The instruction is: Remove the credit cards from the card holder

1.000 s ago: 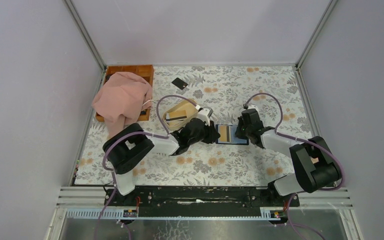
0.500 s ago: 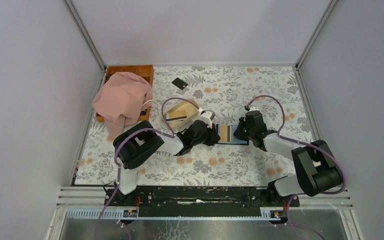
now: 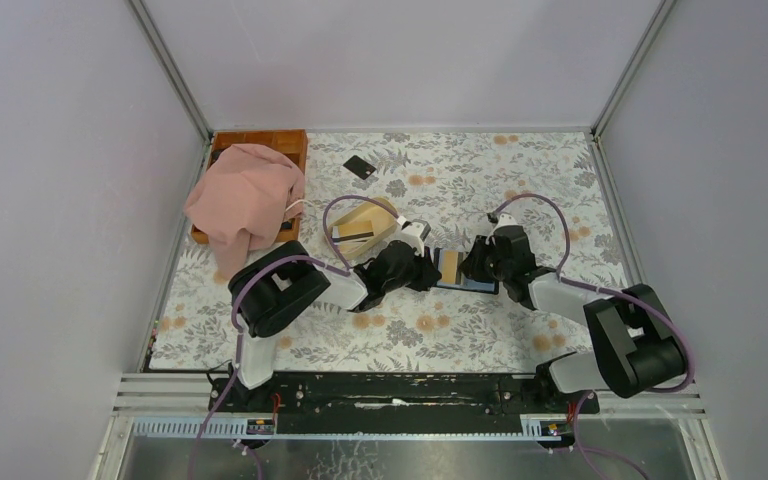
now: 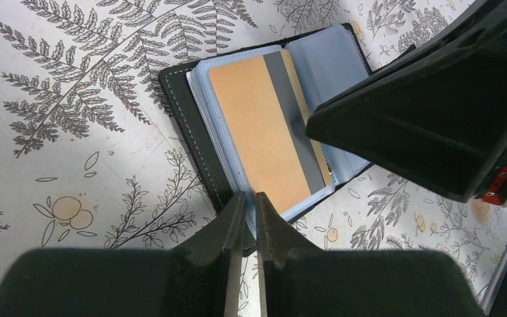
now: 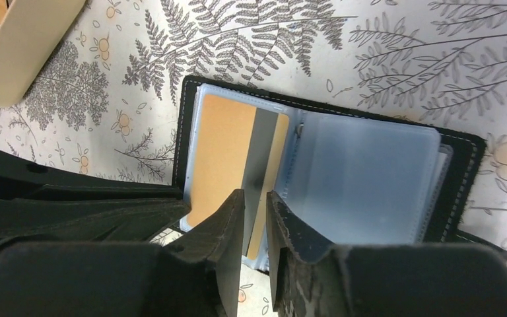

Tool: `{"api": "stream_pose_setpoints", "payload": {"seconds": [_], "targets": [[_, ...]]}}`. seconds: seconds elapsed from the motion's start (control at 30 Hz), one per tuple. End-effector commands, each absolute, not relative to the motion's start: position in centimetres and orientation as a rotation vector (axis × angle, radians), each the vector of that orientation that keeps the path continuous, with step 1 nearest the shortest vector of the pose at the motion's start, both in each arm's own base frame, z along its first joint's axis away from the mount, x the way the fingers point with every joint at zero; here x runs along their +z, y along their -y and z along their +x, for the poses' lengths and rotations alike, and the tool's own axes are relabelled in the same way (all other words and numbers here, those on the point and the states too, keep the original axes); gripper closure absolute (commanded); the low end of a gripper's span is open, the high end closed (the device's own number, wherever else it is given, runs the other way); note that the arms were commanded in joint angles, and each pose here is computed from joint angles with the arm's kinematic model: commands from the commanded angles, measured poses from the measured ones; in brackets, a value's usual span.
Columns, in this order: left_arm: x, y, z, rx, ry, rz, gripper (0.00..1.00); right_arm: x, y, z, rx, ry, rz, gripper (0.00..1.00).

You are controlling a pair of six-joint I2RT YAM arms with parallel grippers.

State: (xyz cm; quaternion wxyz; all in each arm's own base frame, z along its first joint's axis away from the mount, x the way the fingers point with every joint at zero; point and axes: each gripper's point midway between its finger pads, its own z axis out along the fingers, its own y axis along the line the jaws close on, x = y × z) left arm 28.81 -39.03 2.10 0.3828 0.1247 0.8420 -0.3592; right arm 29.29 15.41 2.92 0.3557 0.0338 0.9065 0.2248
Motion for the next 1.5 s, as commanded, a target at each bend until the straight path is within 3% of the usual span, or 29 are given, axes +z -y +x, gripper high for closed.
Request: {"api": "stream_pose_setpoints", "payload": {"seconds": [0.0, 0.23, 0.83, 1.17, 1.47], "targets": [[0.9, 39.0, 28.6, -0.904, -2.169, 0.328, 0.85, 2.5, -16.5, 29.8, 0.669, -2.319, 0.093, 0.74], [0.9, 38.9, 28.4, -0.909, -2.170, 0.328, 0.86, 2.3, -16.8, 29.7, 0.730, -2.315, 0.115, 0.73], [1.1, 38.6, 28.2, -0.916, -2.168, 0.314, 0.87, 1.0, -14.0, 29.6, 0.548, -2.373, 0.141, 0.65], [0.8, 39.2, 28.1, -0.939, -2.179, 0.320, 0.88, 3.4, -19.1, 28.5, 0.953, -2.268, -0.010, 0.59], [0.5, 39.0, 28.0, -0.936, -2.188, 0.320, 0.89, 5.9, -19.5, 28.3, 1.001, -2.162, -0.058, 0.62]]}}
